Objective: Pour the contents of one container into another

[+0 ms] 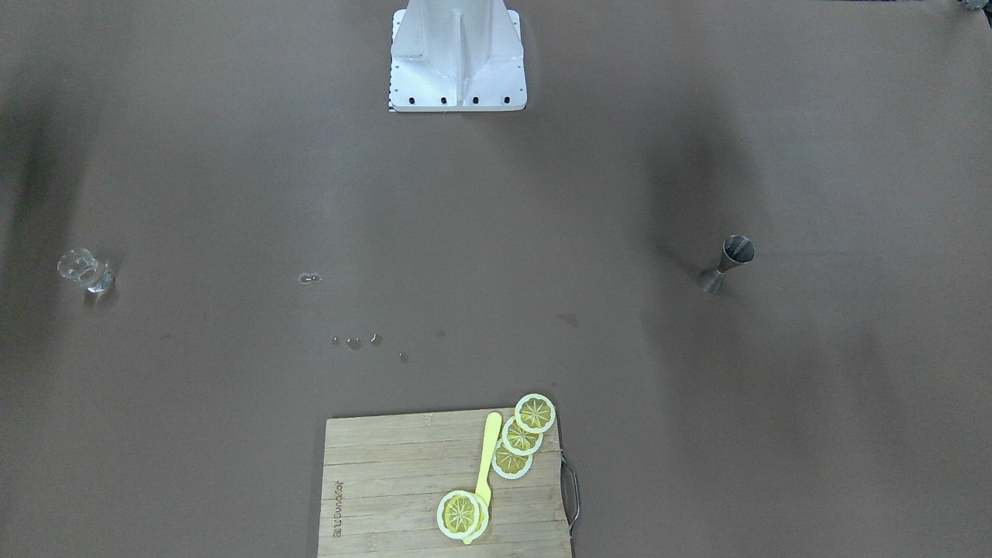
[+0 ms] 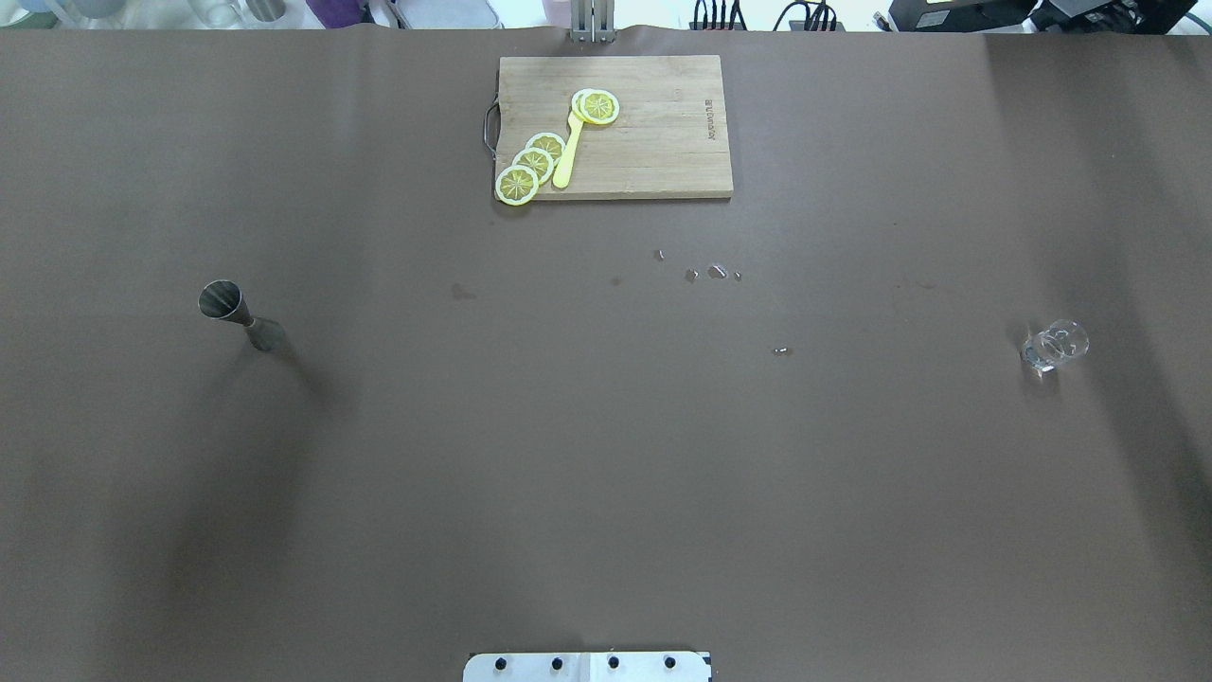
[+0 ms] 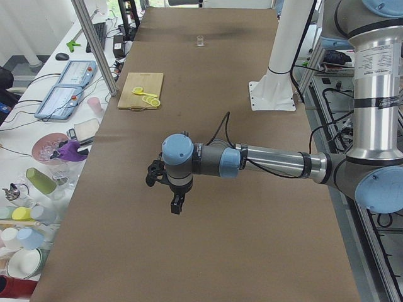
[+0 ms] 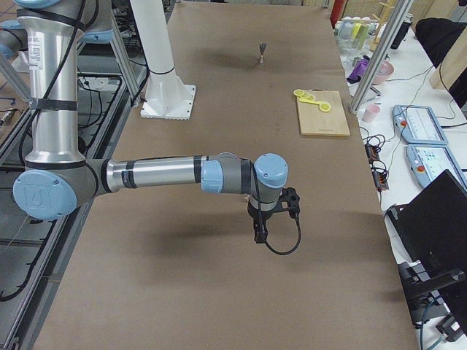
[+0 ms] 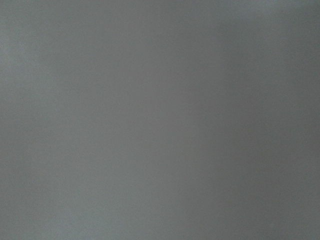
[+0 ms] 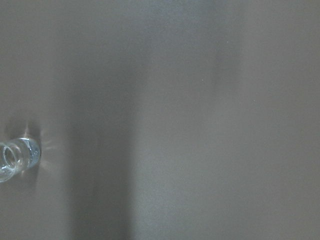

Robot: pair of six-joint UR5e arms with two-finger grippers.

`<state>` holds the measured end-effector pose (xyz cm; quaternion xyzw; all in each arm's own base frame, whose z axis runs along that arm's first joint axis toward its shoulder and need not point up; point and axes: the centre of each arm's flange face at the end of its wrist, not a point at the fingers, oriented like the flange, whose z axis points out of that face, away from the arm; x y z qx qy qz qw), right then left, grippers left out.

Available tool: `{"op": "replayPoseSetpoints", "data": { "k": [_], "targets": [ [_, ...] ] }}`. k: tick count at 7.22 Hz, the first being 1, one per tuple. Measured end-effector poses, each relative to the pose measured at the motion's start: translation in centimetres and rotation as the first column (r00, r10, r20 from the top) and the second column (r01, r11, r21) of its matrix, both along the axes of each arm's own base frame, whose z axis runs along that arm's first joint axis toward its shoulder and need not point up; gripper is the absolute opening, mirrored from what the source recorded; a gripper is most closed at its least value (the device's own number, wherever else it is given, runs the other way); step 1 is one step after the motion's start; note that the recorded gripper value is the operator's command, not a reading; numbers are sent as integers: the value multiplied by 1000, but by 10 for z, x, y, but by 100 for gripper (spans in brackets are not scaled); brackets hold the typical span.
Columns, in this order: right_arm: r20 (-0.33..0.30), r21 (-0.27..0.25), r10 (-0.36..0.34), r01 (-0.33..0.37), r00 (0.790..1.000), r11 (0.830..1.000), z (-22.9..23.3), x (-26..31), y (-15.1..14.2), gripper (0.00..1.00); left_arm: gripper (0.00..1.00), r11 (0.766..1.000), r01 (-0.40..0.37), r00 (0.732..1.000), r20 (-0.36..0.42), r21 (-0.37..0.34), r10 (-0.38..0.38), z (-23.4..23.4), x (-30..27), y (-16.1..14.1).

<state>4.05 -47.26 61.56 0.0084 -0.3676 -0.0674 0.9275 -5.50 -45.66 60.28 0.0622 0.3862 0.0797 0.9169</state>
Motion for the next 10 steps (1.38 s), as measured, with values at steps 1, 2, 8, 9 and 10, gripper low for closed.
{"op": "replayPoseSetpoints", "data": {
  "k": [1, 2, 8, 9, 10],
  "targets": [
    [1, 2, -2, 2, 1000, 1000, 0, 0, 0, 100, 98, 1000, 0, 1000, 0, 2, 0, -1, 0, -2],
    [3, 20, -13, 13, 1000, 1000, -3, 0, -2, 100, 98, 1000, 1, 1000, 0, 6, -1, -4, 1, -5],
    [30, 263, -112, 100, 993, 960, 0, -3, 14, 100, 97, 994, 78, 997, -16, 83, -77, -55, 1, -38],
    [26, 300, -148, 134, 989, 945, 7, -4, 17, 100, 97, 987, 117, 993, -31, 111, -114, -70, 3, -44],
    [29, 316, -172, 154, 985, 936, 13, -6, 19, 100, 97, 979, 147, 989, -49, 144, -142, -83, 5, -49]
  ]
}}
